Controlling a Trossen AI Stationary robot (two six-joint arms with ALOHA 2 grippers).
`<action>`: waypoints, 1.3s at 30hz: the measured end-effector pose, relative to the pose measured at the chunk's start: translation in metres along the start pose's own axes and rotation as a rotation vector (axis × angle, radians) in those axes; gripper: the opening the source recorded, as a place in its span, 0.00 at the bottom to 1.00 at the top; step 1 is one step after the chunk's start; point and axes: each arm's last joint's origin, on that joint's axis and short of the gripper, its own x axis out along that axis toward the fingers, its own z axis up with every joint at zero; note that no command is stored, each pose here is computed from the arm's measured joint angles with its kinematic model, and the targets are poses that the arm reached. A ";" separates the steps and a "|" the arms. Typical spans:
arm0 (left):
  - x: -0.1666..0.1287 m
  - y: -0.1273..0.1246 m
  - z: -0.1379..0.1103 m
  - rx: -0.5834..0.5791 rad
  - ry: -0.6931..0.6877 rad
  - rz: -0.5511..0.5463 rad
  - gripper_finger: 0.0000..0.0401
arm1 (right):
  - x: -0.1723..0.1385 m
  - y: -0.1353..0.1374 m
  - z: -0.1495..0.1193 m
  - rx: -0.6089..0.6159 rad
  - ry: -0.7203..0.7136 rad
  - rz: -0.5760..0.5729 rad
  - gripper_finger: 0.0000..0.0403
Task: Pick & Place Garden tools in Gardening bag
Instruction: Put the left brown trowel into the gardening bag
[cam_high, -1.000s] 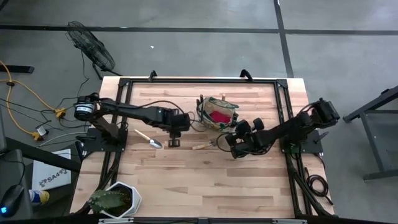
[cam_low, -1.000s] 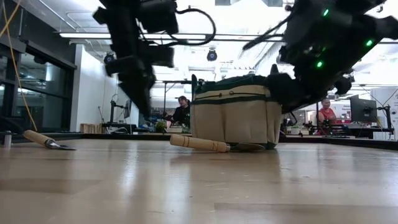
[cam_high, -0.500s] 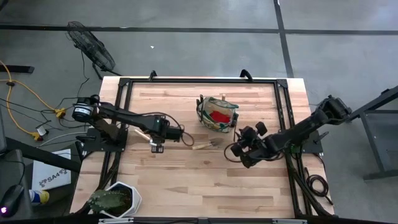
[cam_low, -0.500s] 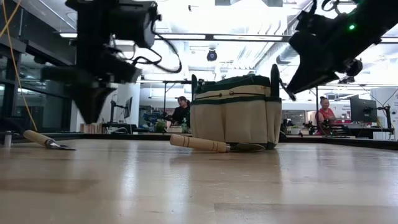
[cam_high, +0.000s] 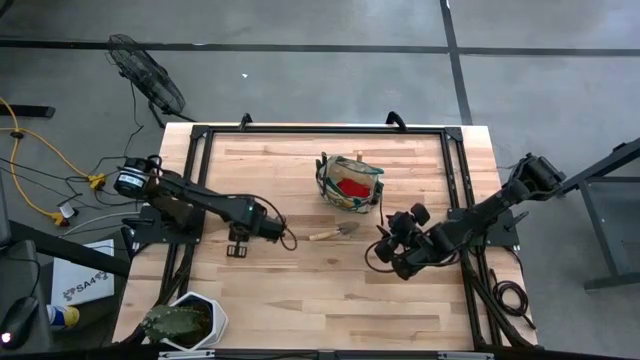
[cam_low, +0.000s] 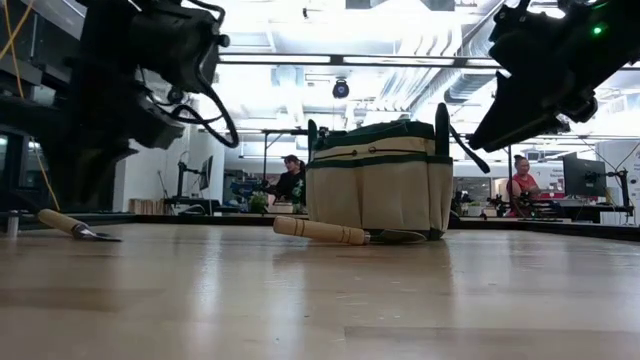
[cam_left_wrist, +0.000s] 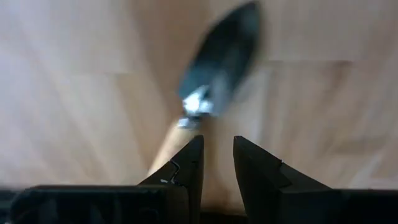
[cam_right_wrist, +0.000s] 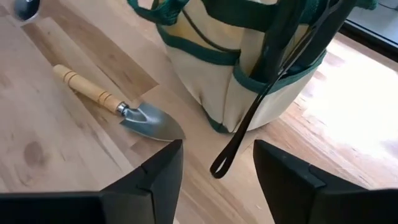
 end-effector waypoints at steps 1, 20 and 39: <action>0.001 -0.003 0.000 0.023 -0.002 -0.016 0.20 | -0.001 0.000 0.000 -0.002 0.002 0.003 0.47; 0.023 -0.010 -0.017 0.086 0.066 0.155 0.61 | -0.001 0.001 -0.001 0.001 0.017 0.016 0.47; 0.024 -0.002 -0.015 0.114 0.058 0.183 0.66 | -0.001 0.002 -0.001 0.006 0.015 0.019 0.47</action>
